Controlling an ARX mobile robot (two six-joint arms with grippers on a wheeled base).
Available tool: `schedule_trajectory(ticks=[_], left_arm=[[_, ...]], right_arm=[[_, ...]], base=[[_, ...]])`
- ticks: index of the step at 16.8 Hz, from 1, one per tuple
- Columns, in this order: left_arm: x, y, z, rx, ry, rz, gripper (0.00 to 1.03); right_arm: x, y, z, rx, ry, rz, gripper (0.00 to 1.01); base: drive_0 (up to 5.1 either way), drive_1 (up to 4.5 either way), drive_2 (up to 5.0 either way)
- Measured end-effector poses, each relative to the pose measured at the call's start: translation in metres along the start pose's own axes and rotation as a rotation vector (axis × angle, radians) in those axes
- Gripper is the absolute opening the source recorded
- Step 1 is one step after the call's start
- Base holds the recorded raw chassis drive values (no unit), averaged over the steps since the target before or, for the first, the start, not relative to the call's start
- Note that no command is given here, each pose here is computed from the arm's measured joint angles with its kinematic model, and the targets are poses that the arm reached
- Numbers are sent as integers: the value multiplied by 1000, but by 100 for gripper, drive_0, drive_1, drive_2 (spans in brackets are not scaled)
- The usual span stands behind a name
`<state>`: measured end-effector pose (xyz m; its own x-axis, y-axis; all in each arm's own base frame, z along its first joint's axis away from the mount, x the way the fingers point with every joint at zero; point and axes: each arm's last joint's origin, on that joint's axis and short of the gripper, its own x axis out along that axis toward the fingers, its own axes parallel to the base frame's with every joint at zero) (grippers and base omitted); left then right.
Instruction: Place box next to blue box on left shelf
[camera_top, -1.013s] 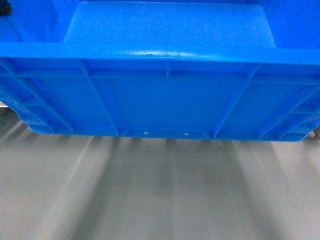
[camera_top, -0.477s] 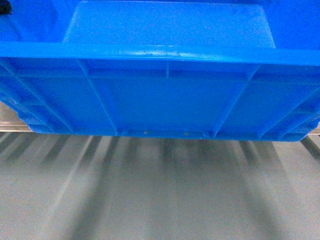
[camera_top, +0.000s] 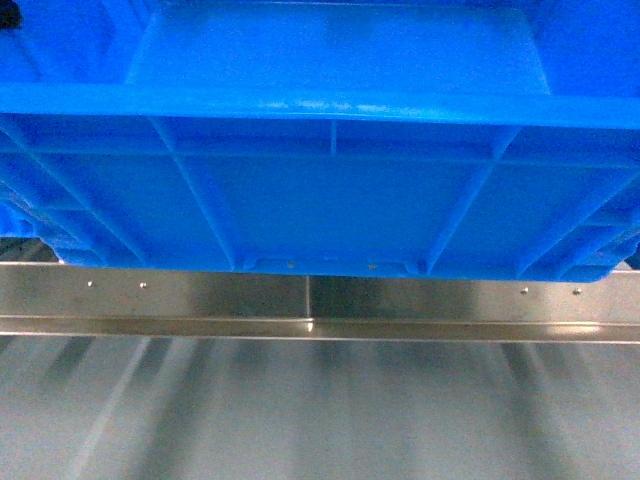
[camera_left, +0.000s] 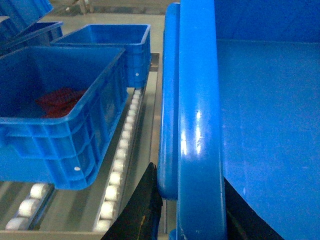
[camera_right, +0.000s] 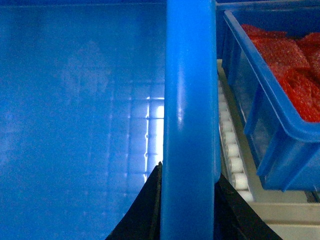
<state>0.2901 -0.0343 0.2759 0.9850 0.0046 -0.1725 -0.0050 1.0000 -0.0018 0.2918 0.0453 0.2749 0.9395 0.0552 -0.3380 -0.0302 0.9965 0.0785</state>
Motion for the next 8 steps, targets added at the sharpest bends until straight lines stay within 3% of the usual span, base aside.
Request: schedule_trajectory(ticks=[8], left_arm=[[0, 0, 0, 0, 1, 0, 18]], right_arm=[[0, 0, 0, 0, -1, -1, 19]], base=[[10, 443, -423]])
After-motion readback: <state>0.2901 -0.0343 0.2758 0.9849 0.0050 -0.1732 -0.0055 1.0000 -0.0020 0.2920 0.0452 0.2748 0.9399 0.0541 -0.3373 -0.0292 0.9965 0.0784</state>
